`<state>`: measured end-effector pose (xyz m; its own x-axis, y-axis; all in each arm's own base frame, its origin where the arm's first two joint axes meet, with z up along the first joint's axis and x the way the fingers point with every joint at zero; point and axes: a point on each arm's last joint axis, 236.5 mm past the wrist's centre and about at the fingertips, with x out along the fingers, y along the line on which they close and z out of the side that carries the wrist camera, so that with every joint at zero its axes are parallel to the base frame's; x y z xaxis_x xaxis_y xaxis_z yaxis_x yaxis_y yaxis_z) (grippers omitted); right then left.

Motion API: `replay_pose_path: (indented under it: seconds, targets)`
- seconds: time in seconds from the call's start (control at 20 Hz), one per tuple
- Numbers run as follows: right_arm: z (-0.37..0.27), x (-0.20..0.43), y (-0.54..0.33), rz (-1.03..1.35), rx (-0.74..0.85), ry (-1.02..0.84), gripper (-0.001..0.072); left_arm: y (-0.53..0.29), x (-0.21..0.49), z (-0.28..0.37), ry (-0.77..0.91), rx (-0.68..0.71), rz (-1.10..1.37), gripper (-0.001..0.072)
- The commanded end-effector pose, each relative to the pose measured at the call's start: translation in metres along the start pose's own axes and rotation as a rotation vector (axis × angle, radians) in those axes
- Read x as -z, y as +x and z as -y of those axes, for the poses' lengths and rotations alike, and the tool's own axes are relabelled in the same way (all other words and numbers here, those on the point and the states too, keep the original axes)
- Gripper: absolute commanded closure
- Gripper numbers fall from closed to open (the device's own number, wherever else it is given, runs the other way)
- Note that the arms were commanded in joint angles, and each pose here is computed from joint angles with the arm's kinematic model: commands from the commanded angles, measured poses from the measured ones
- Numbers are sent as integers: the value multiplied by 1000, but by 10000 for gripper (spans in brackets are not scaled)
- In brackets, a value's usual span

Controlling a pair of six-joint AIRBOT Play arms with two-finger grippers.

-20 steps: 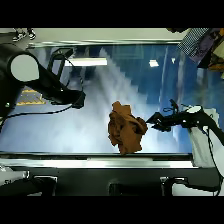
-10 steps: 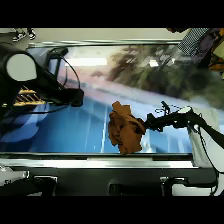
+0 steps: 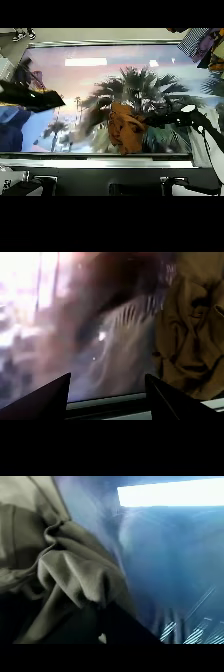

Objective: Fold the clothes and pants, and hang the long-sleeved shirts on hangers.

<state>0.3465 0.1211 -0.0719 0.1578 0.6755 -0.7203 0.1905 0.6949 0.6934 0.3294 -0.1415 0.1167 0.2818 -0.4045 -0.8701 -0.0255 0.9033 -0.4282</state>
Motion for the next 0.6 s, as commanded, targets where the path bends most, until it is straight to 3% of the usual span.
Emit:
replay_pose_path:
  seconds: [0.0,0.2,0.55]
  targets:
    - [-7,8,-3,-28,-17,-6,682,78,21,11,-147,258,13,164]
    - [-11,17,-4,-68,-31,10,682,159,75,19,-171,322,-81,176]
    - [-12,20,-4,-81,-33,50,682,213,132,56,-165,371,-262,177]
